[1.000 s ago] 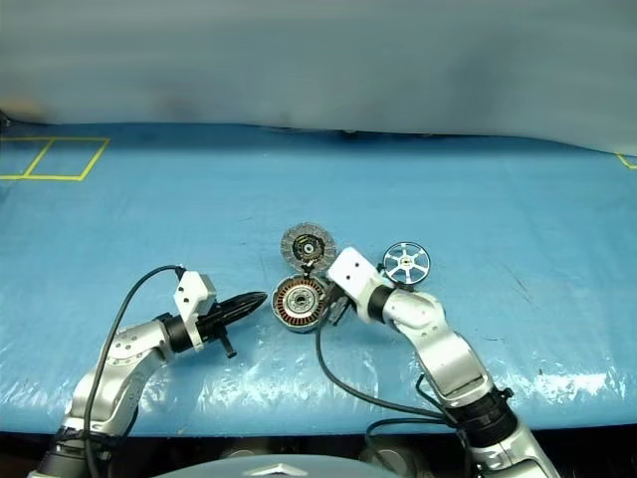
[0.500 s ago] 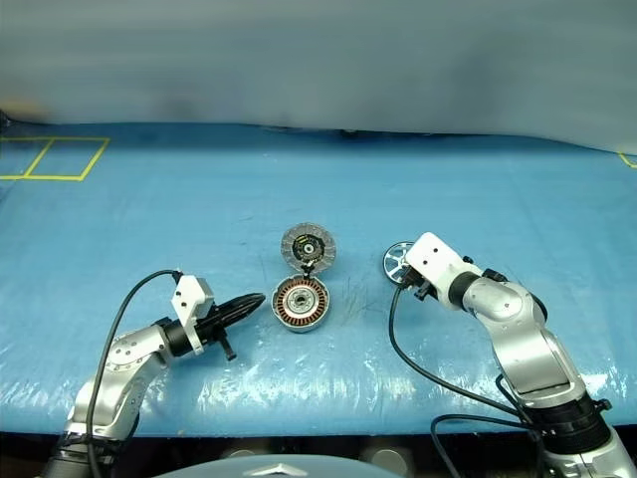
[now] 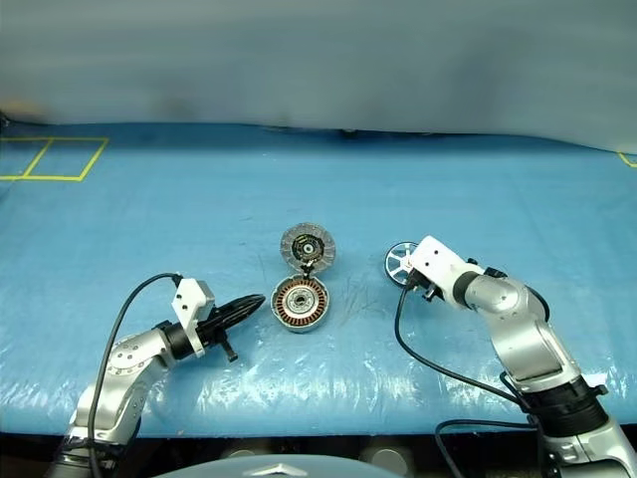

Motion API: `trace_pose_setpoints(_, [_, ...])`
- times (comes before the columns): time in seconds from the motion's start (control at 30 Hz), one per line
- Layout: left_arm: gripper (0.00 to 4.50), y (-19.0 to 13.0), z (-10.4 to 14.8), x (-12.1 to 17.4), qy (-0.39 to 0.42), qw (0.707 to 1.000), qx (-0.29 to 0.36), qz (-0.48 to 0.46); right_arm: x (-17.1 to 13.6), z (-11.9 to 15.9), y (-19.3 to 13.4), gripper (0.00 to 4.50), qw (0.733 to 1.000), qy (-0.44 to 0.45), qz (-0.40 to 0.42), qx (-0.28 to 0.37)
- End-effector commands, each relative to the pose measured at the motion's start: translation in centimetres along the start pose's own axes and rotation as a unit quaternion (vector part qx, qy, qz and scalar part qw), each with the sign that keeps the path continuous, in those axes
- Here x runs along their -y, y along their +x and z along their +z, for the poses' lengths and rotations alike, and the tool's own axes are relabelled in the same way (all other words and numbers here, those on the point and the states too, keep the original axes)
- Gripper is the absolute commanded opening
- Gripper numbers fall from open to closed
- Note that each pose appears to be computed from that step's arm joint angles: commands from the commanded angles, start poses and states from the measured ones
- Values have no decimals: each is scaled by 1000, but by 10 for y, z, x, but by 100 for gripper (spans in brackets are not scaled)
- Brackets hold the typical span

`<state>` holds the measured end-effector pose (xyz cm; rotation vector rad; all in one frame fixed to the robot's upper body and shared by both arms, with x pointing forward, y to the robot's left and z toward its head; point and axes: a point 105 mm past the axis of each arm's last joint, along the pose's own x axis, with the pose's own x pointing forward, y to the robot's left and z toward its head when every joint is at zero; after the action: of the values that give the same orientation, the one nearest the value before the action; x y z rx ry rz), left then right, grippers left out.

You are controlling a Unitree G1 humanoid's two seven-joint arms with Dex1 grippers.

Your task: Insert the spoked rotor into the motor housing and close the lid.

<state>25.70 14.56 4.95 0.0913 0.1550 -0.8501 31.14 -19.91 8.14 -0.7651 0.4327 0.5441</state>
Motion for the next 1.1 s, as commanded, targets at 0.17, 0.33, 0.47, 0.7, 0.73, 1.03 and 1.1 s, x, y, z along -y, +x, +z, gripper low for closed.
trace_pose_setpoints(0.17, [0,0,5,1,12,1000,8,2,-6,4,1,184,1000,-16,15,6])
trace_pose_setpoints(0.33, [0,0,5,0,13,1000,7,2,-11,-6,7,97,1000,7,26,-6])
trace_pose_setpoints(0.47, [0,1,6,-1,15,1000,7,3,-14,-8,8,33,999,25,28,-4])
trace_pose_setpoints(0.7, [0,1,7,-2,20,1000,16,6,-16,16,-1,33,991,100,27,82])
trace_pose_setpoints(0.73, [0,1,8,-3,21,1000,19,7,-18,25,-4,33,986,115,37,112])
trace_pose_setpoints(1.03, [0,0,5,-1,20,999,33,-1,-55,60,-21,33,955,148,139,214])
trace_pose_setpoints(1.1, [0,0,3,-1,20,999,31,-1,-57,58,-19,33,959,140,138,204])
